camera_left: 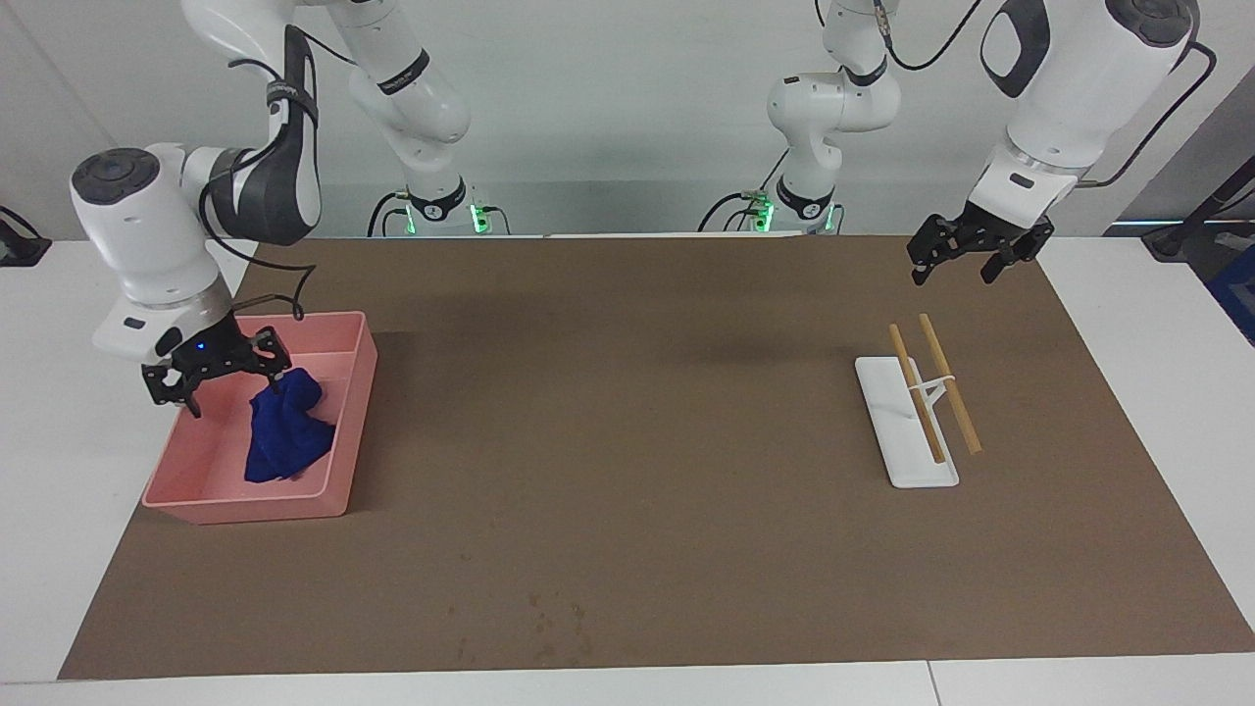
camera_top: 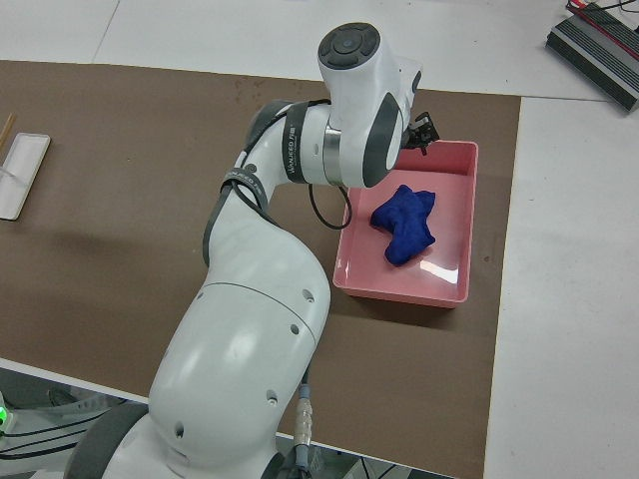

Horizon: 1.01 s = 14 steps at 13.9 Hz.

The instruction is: Wipe water with towel using both arms

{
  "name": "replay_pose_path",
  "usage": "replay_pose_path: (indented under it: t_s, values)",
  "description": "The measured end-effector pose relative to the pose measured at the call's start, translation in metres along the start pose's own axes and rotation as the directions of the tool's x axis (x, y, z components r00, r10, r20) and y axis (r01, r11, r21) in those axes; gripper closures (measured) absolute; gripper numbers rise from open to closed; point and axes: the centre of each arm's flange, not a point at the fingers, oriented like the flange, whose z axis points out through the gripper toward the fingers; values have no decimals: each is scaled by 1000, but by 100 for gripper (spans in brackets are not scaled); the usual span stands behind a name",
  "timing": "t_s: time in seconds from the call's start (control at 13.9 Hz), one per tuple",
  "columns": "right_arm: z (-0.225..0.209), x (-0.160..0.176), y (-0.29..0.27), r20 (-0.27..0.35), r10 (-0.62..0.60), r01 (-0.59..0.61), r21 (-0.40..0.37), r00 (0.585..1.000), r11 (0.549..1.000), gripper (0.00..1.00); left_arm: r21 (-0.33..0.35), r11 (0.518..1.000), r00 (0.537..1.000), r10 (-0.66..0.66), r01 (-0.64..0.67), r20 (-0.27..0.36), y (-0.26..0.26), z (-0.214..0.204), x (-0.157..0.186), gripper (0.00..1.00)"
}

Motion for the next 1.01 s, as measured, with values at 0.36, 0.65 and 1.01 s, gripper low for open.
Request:
replay_pose_path:
  t_s: [0.36,0.65,1.01]
  values:
    - [-91,27,-75,17,76,-77,82,997,994,0,0,1000,1000,0,0,0,0,0,0,0]
    - [-133,7,-111,121,147,-156,64,982,986,0,0,1000,1000,0,0,0,0,0,0,0]
    - [-141,3,-117,125,183,-200,142,975,969,0,0,1000,1000,0,0,0,0,0,0,0]
